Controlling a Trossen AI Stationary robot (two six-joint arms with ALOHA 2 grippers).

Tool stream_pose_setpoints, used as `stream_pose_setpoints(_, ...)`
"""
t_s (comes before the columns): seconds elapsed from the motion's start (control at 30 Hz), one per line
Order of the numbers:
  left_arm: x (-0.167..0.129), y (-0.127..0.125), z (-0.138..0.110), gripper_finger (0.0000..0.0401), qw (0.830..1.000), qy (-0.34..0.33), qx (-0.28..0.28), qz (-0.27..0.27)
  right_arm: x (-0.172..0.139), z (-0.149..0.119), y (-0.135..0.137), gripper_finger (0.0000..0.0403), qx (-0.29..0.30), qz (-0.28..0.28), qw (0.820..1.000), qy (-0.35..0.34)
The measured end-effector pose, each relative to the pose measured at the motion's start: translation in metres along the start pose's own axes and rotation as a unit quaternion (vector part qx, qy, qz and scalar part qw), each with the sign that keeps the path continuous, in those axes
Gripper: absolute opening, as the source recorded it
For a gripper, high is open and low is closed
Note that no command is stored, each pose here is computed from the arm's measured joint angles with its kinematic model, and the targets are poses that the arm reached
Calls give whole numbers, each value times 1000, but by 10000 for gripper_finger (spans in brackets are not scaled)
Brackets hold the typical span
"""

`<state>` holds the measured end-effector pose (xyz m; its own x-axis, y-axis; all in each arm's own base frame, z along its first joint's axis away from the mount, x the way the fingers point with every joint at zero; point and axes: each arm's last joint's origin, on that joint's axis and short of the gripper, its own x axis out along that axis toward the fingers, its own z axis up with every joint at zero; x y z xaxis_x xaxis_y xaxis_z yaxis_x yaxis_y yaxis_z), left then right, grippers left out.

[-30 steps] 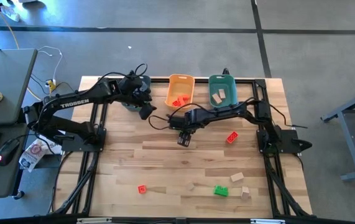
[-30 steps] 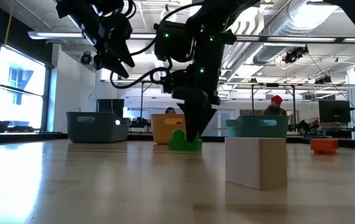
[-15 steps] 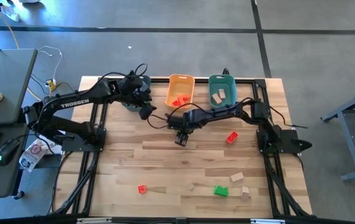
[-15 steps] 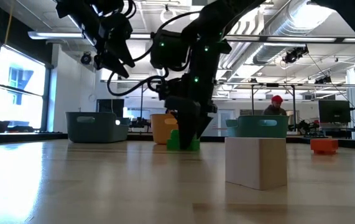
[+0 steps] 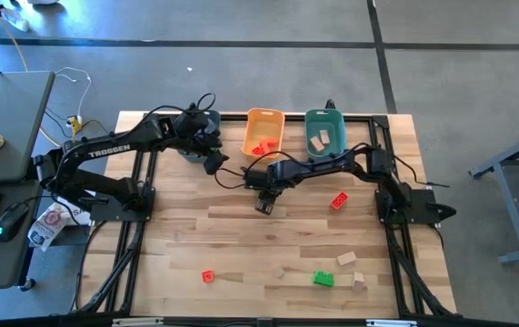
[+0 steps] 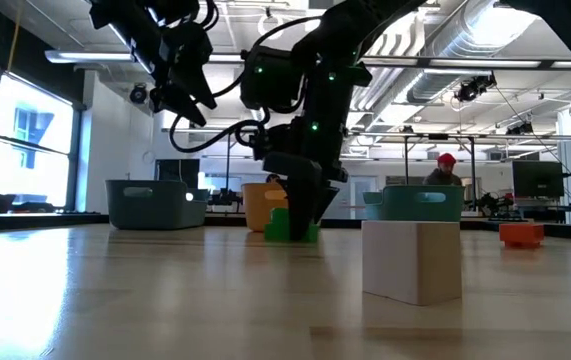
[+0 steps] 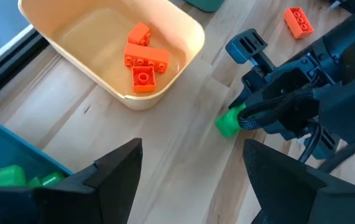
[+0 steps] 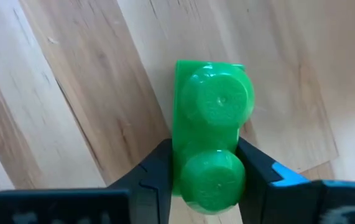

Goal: Sort & place blocks by color
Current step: Put the green game piece into the blue bin

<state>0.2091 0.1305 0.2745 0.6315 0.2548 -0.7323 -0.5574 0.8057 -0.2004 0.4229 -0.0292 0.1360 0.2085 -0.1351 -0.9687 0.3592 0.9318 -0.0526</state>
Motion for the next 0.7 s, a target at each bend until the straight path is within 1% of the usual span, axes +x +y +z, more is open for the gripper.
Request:
stream_pose_setpoints(0.1,0,0,-2,264,1000,8,-12,2,-2,-1,4,102,-8,0,1000,-1)
stream_pose_setpoints(0.3,0,1,-5,264,1000,26,-14,5,-14,-7,13,102,-19,-3,1000,-5)
stream_pose_setpoints(0.43,0,1,-7,264,999,33,-15,6,-32,-5,19,102,-22,5,999,-36)
stream_pose_setpoints(0.6,0,1,-7,264,999,35,-26,5,-40,-3,27,102,-26,17,997,-67)
stream_pose_setpoints(0.7,0,0,-8,264,999,39,-12,1,-48,0,29,102,-27,24,996,-86)
